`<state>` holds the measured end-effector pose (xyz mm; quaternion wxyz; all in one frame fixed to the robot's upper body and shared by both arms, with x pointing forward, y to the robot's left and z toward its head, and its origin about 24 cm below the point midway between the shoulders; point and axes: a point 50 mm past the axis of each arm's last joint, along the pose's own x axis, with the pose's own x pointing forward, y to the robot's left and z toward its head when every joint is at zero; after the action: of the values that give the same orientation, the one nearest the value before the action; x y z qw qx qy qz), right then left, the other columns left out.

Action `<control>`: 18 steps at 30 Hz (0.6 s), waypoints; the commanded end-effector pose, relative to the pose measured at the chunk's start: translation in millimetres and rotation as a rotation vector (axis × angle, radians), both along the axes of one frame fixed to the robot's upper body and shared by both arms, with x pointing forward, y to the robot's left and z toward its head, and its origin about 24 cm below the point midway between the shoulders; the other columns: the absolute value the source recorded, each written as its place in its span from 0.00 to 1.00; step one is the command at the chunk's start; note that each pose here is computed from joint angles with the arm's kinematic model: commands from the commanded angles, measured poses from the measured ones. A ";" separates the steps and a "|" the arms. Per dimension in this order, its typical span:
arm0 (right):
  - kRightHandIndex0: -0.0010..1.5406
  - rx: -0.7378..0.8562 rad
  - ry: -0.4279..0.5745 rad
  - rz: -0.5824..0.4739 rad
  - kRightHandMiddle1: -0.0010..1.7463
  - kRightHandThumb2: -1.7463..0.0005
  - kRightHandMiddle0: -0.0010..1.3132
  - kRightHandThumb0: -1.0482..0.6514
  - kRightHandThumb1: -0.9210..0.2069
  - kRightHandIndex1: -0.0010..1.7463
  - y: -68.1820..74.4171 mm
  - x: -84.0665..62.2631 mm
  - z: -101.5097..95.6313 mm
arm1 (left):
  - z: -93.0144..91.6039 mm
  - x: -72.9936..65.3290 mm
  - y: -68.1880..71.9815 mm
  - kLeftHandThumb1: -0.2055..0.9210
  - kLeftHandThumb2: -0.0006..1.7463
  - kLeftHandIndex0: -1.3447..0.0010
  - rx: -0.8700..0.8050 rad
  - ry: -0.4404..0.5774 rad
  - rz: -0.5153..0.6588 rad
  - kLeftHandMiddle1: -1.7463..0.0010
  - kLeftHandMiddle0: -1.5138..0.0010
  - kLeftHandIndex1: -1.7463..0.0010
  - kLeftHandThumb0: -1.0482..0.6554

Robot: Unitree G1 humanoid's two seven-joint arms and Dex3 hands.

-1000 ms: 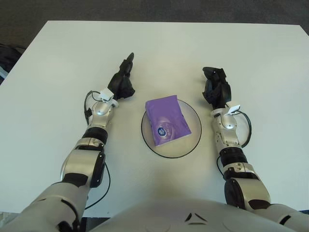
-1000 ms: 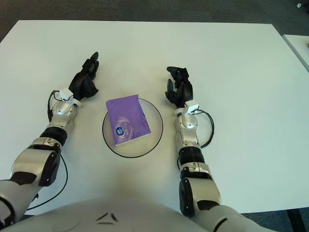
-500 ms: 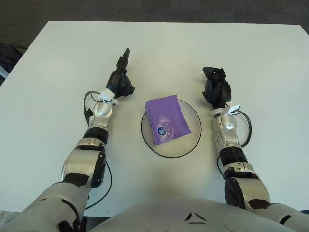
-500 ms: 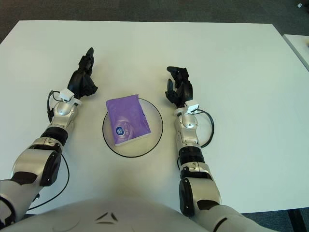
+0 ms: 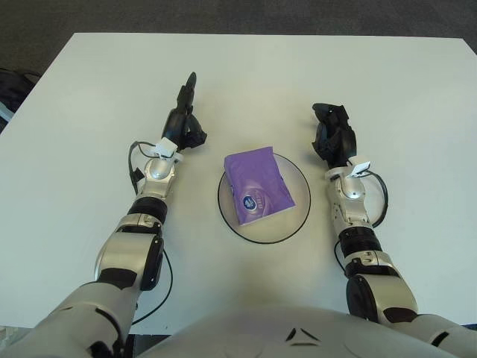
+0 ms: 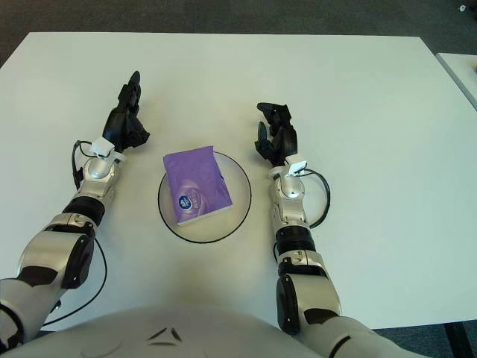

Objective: Put the tissue paper into the plate.

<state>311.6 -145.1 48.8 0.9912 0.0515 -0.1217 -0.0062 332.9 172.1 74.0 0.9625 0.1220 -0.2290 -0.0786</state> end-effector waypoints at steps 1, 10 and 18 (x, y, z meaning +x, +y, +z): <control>0.24 0.057 0.378 -0.030 0.63 0.62 0.14 0.31 0.02 0.30 -2.4 -50.8 -85.9 | -66.0 -41.8 6.2 1.00 0.77 0.98 -0.006 0.216 0.056 0.99 0.98 0.99 0.00; 0.23 0.053 0.384 -0.028 0.62 0.62 0.13 0.31 0.02 0.30 -2.8 -50.8 -86.6 | -72.6 -45.2 11.3 1.00 0.77 0.98 -0.010 0.263 0.080 0.99 0.97 0.98 0.00; 0.23 0.059 0.388 -0.022 0.62 0.61 0.13 0.31 0.03 0.31 -3.2 -50.6 -87.1 | -73.0 -47.7 10.0 1.00 0.77 0.99 -0.002 0.258 0.085 0.99 0.94 0.91 0.00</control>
<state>311.6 -144.7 48.6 0.9913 0.0514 -0.1210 -0.0045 328.4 175.1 72.6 0.9636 0.1227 -0.2287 -0.0635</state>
